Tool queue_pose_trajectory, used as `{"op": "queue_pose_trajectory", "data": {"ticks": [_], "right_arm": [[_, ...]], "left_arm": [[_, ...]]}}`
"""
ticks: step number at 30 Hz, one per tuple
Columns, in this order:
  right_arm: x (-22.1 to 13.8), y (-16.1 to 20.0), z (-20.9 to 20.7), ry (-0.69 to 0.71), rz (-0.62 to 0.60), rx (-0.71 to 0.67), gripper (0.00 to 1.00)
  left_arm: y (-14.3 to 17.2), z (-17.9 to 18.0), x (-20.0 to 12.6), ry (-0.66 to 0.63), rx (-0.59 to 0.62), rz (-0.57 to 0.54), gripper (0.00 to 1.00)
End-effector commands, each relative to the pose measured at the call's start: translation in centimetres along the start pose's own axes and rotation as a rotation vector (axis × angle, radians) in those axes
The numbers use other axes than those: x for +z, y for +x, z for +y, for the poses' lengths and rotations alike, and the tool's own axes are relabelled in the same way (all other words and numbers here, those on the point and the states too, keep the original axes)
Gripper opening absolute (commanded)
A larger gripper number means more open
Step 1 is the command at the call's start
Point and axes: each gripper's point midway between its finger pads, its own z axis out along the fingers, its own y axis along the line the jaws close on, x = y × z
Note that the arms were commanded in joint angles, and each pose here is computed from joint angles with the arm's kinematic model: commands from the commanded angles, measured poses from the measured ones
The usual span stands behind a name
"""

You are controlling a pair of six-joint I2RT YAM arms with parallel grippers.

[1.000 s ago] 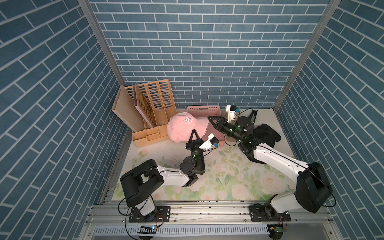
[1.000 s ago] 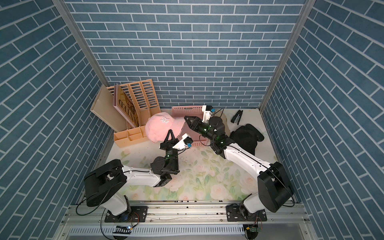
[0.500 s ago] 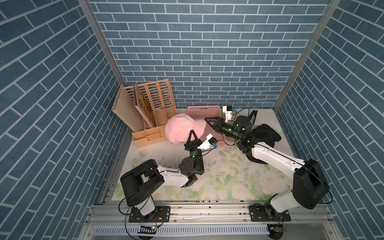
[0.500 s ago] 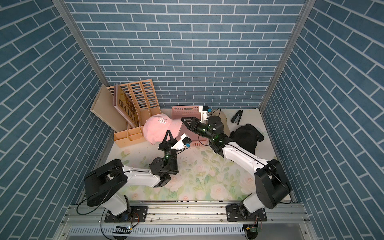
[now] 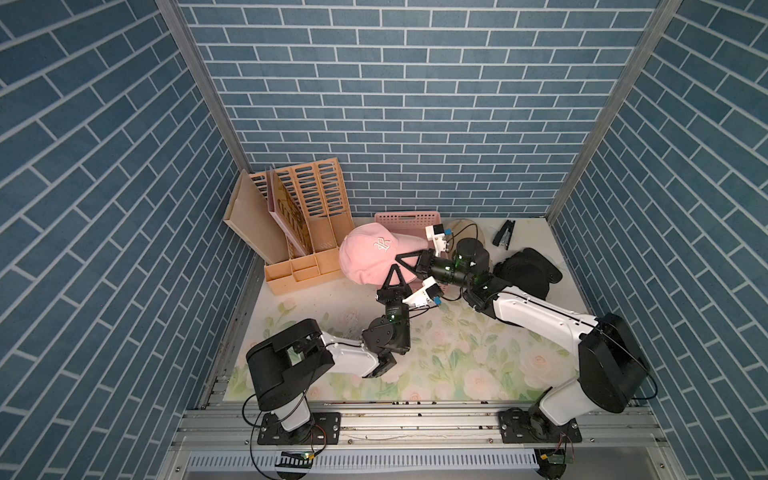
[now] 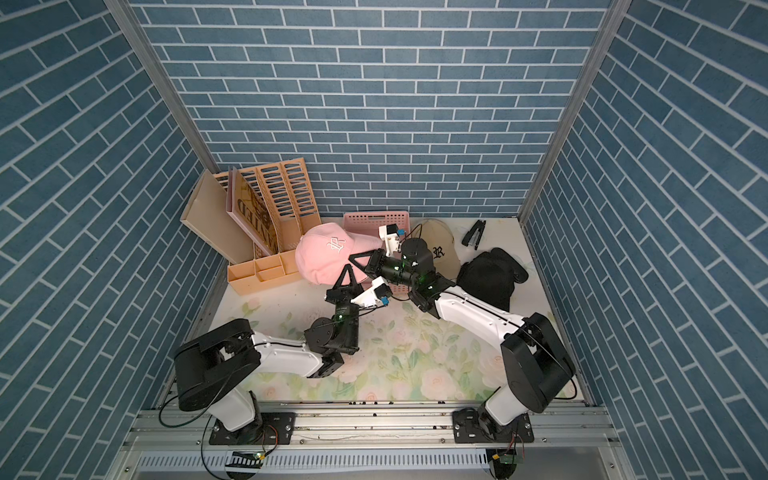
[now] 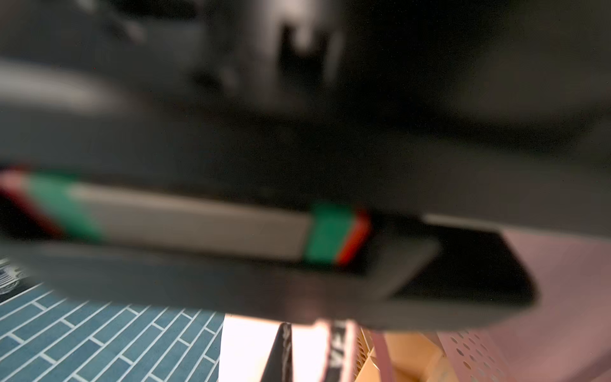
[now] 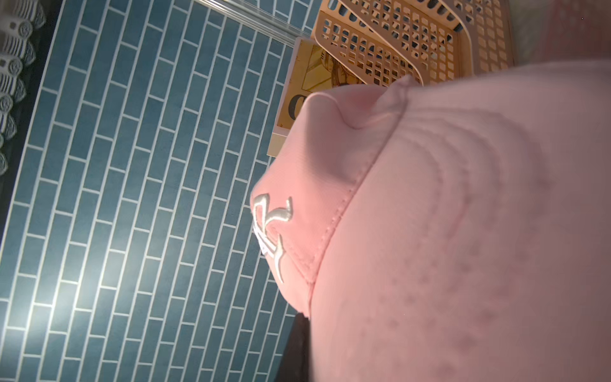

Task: Turn the baseball cap inside out
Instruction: Turn over the baseball cap.

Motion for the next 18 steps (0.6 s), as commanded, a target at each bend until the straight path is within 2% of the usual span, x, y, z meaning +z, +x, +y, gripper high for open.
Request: {"op": "queue_pose_trajectory", "data": {"ticks": [1,2,3,7,8,9,10,13,18], "right_arm": [[0.6,1.2,0.6,-0.042,0.053,-0.120,0.00],[0.8,1.2,0.4,-0.040,0.060,-0.116,0.00],[0.9,1.1,0.4,-0.042,0.064,-0.117,0.00],[1.0,0.3,0.2,-0.017,0.055,-0.150,0.00],[0.9,-0.1,-0.1,0.001,0.052,-0.158,0.00],[0.8,-0.6,-0.4,0.012,0.047,-0.165,0.00],[0.6,-1.2,-0.5,0.014,0.039,-0.170,0.00],[-0.3,-3.1,-0.8,0.031,0.007,-0.191,0.00],[-2.2,-4.7,-1.7,0.077,-0.024,-0.227,0.00]], "left_arm": [[-1.6,2.3,-0.7,-0.032,-0.150,-0.066,0.00],[-1.5,2.2,-0.8,-0.030,-0.156,-0.061,0.00],[-1.3,2.2,-0.8,-0.030,-0.166,-0.054,0.09],[-1.5,1.9,-1.0,0.028,-0.238,-0.027,0.64],[-1.8,1.2,-1.0,0.085,-0.241,-0.018,0.72],[-2.2,0.0,-1.2,0.181,-0.241,-0.022,0.85],[-2.9,-0.4,-1.4,0.270,-0.291,-0.033,0.99],[-3.9,1.4,-2.1,0.383,-0.495,-0.075,1.00],[-3.6,4.1,-2.6,0.399,-0.617,-0.075,1.00]]}}
